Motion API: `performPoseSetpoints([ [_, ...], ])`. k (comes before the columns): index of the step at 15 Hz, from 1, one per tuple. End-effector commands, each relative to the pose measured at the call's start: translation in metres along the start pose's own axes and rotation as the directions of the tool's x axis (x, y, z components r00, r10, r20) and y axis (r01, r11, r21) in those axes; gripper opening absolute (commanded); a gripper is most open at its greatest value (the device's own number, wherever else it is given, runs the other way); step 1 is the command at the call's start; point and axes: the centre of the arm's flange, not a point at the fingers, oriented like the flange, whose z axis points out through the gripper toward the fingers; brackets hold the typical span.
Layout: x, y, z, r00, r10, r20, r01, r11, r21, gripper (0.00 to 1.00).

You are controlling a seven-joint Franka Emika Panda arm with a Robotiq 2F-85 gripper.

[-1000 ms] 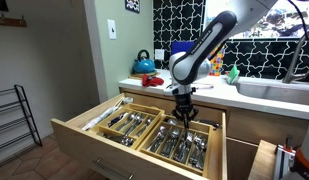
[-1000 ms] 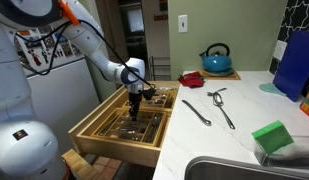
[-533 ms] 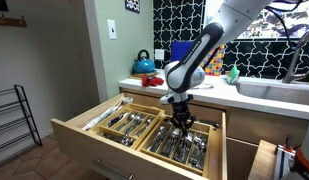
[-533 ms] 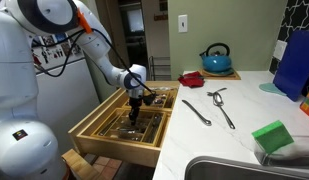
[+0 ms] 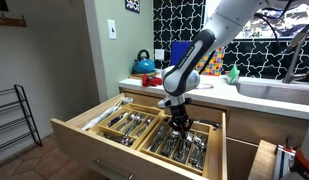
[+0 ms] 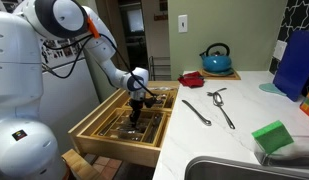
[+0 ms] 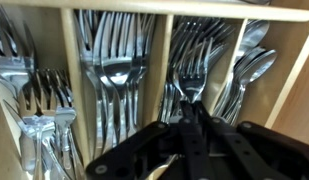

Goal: Pick up one silver fork from the kitchen counter and put it in the second cutlery compartment from the right in the open drawer

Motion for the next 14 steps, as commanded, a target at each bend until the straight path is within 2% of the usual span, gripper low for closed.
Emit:
performPoseSetpoints([
  [1,-0.003,0.01,0.003,0.999,0.026,-0.019,-0.025,0.998,0.051,0.03],
  [3,-0.003,0.011,0.002,1.0,0.025,-0.019,-0.024,0.998,0.063,0.04],
  [4,-0.002,0.012,0.002,1.0,0.025,-0.015,-0.024,0.997,0.072,0.27],
  [6,0.0,0.01,-0.003,1.0,0.028,0.002,-0.028,0.997,0.072,0.39],
  [9,0.004,0.005,-0.02,0.999,0.022,0.03,-0.023,0.998,0.052,0.63],
  [14,0.013,-0.03,-0.068,0.99,0.002,0.142,-0.004,1.0,0.014,0.98],
])
